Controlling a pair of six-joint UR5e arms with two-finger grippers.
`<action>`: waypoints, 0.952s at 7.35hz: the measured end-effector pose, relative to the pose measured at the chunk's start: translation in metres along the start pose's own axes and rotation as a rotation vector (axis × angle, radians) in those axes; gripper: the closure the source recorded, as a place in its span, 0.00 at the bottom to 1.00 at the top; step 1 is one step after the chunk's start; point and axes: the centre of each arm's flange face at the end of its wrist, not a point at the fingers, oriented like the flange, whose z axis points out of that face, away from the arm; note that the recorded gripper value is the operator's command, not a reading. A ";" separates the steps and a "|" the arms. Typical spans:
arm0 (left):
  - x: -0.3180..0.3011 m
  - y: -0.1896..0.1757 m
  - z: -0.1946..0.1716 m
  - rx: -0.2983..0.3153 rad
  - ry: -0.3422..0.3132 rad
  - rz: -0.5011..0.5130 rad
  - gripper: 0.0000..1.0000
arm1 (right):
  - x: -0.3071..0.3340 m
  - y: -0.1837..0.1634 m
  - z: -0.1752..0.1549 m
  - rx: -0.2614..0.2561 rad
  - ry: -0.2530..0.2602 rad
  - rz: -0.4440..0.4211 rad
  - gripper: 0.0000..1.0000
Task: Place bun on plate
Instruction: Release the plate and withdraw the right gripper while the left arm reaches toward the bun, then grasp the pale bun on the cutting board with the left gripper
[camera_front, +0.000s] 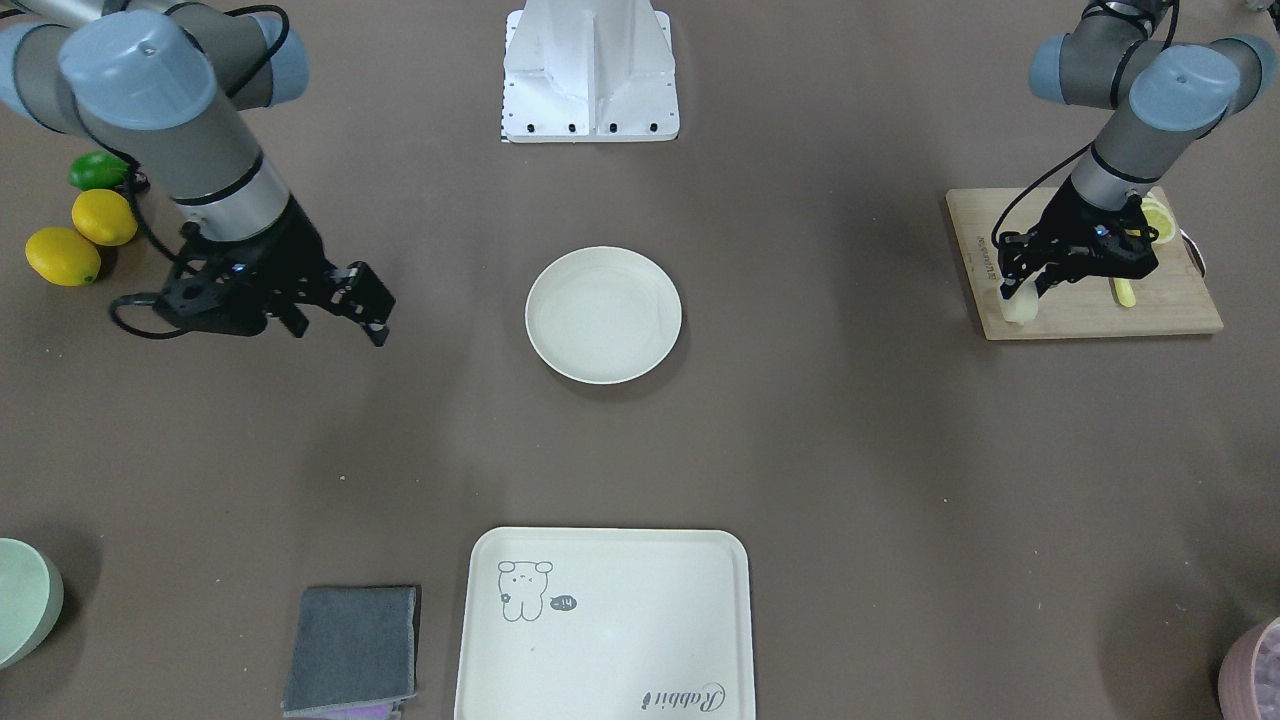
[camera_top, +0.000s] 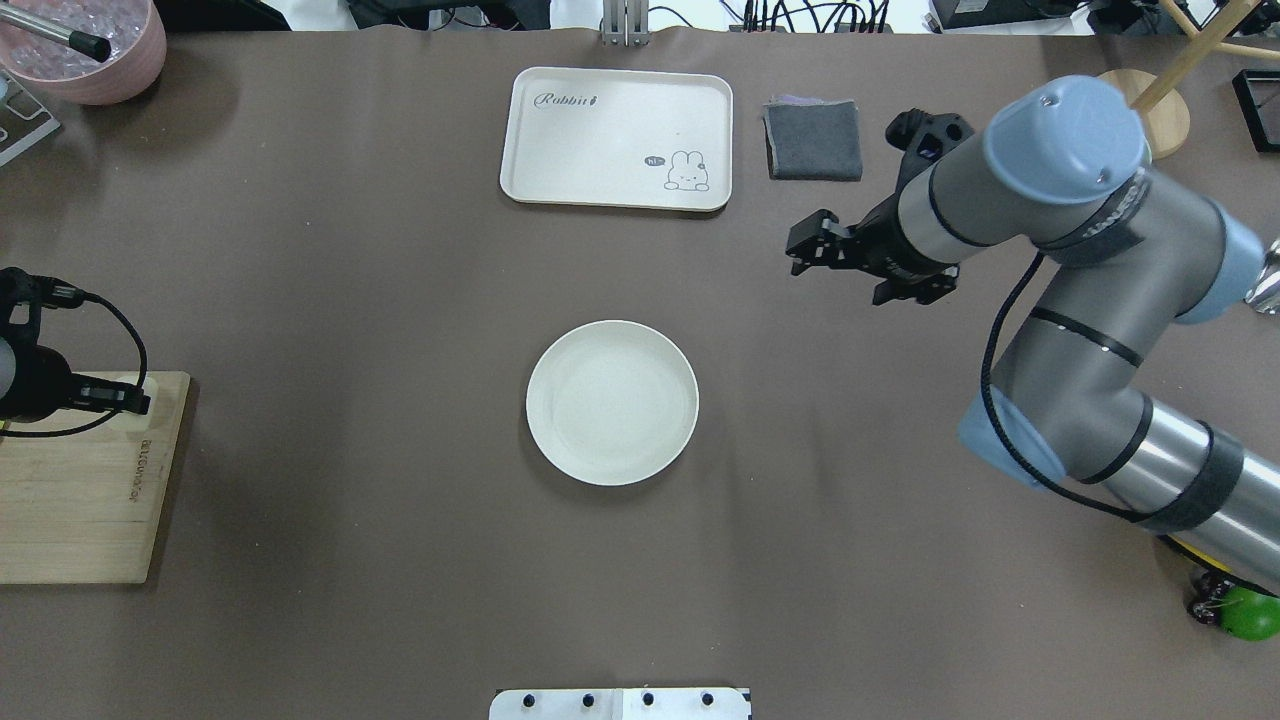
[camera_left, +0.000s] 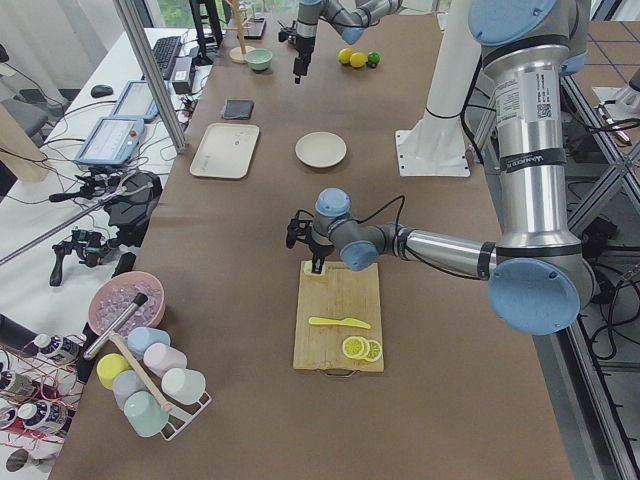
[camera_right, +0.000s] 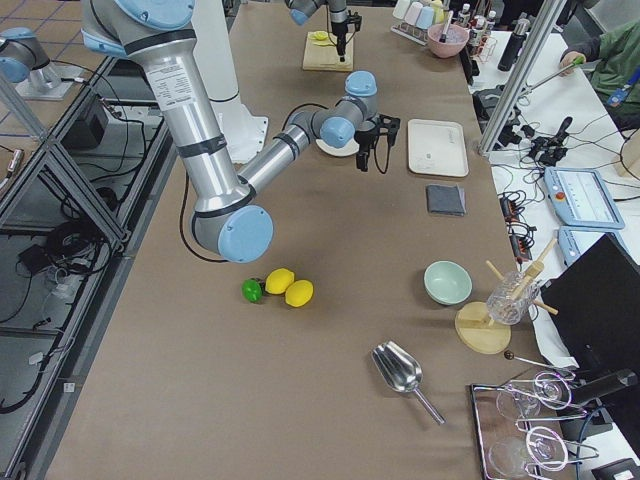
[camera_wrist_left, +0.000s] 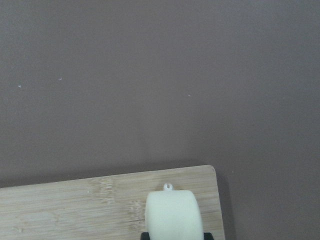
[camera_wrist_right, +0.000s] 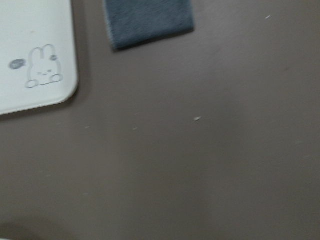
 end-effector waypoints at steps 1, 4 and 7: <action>0.002 -0.001 -0.002 0.001 0.006 0.002 0.58 | 0.049 -0.021 -0.004 -0.015 0.078 -0.082 0.00; 0.025 -0.023 -0.015 0.011 0.036 -0.001 0.65 | 0.228 -0.065 -0.040 -0.093 0.131 -0.219 0.00; 0.088 -0.089 -0.040 0.024 0.051 -0.029 0.65 | 0.373 -0.079 -0.074 -0.109 0.138 -0.270 0.00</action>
